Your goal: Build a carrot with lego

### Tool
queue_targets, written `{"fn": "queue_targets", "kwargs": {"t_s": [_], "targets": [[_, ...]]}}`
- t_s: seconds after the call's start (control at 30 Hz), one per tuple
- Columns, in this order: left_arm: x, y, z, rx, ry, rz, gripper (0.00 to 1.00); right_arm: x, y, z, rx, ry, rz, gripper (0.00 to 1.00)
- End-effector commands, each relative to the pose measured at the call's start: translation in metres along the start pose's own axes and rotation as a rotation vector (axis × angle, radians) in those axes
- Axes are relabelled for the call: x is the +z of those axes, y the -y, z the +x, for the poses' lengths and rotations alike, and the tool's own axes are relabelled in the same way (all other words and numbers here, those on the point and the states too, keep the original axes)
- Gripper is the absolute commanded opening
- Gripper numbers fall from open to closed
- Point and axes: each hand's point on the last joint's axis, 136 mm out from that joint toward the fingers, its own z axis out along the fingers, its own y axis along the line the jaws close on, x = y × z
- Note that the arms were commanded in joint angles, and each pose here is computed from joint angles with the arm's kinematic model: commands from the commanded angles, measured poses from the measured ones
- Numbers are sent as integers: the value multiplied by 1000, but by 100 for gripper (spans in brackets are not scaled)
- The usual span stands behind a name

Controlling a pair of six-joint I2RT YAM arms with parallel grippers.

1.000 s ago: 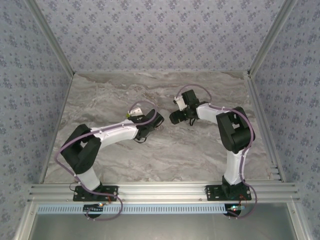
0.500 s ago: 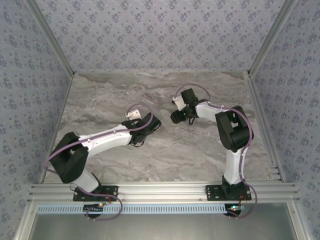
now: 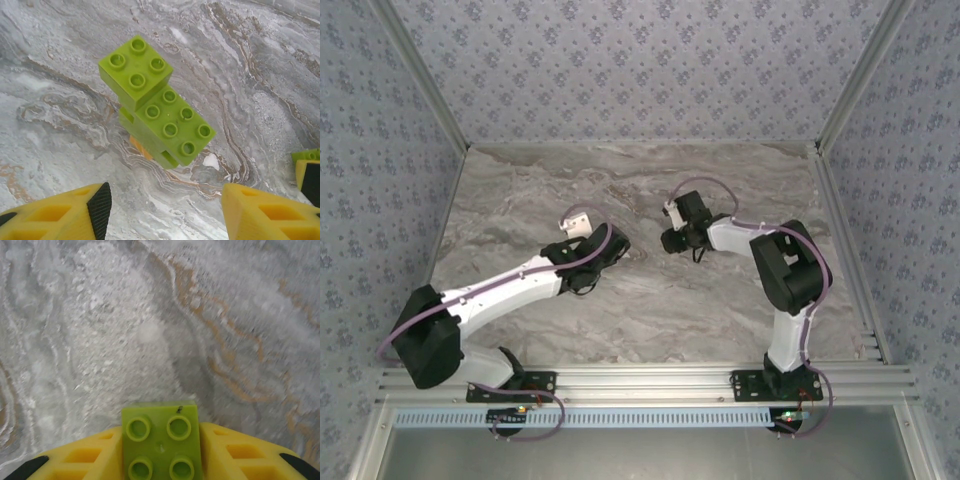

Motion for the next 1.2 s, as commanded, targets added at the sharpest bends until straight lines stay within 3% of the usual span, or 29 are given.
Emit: {"fn": "queue_targets", "kwargs": {"t_s": [0.0, 0.23, 0.4, 0.57, 0.67, 1.0, 1.17], "targets": [[-16, 0, -18, 22, 42, 3, 62, -4, -5, 60, 143, -165, 88, 43], [-20, -4, -20, 22, 42, 2, 62, -39, -11, 70, 190, -169, 280, 39], [-26, -16, -23, 6, 50, 0, 63, -43, -19, 91, 244, -152, 256, 38], [-30, -34, -34, 1, 68, -25, 64, -48, -25, 96, 225, -75, 308, 56], [-31, -45, -41, -11, 84, -33, 65, -46, -22, 93, 211, -8, 328, 60], [-27, -56, -49, -5, 119, 8, 66, -18, -12, 110, 161, 133, 325, 55], [-21, -67, -55, -27, 129, 10, 66, -28, -14, 105, 85, 230, 333, 54]]}}
